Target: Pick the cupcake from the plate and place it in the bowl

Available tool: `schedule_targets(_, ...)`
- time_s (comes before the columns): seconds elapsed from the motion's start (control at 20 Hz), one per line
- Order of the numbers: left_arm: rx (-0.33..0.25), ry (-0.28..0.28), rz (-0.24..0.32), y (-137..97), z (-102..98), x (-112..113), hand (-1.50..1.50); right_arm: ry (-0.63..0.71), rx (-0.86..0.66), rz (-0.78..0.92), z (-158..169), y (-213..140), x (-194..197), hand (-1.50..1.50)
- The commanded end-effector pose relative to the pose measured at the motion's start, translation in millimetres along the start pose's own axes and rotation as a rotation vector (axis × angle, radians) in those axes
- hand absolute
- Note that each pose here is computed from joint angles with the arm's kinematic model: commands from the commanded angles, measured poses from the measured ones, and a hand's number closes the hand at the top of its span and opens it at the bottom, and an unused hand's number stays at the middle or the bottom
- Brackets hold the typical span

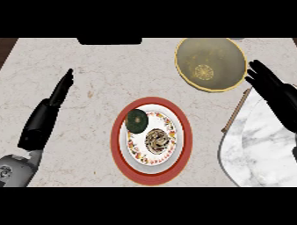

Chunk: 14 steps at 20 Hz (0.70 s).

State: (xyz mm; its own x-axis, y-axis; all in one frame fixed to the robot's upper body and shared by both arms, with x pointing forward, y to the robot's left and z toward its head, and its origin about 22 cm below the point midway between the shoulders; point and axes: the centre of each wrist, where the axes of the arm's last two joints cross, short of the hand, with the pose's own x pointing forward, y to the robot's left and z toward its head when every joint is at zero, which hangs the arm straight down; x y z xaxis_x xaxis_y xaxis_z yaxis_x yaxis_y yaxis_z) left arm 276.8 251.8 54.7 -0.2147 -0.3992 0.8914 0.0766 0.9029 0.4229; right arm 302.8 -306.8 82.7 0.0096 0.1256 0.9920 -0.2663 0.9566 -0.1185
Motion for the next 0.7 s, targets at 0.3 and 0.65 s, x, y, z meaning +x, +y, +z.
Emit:
schedule_targets(0.3, 0.203, 0.012, 0.156, 27, -15, 3, 0.00, -0.236, -0.086, 0.399, -42, 89, 34, -1.50)
schedule_targets(0.65, 0.288, 0.038, 0.241, 51, -15, -2, 0.00, -0.426, -0.378, 0.332, -36, 220, 3, -1.50)
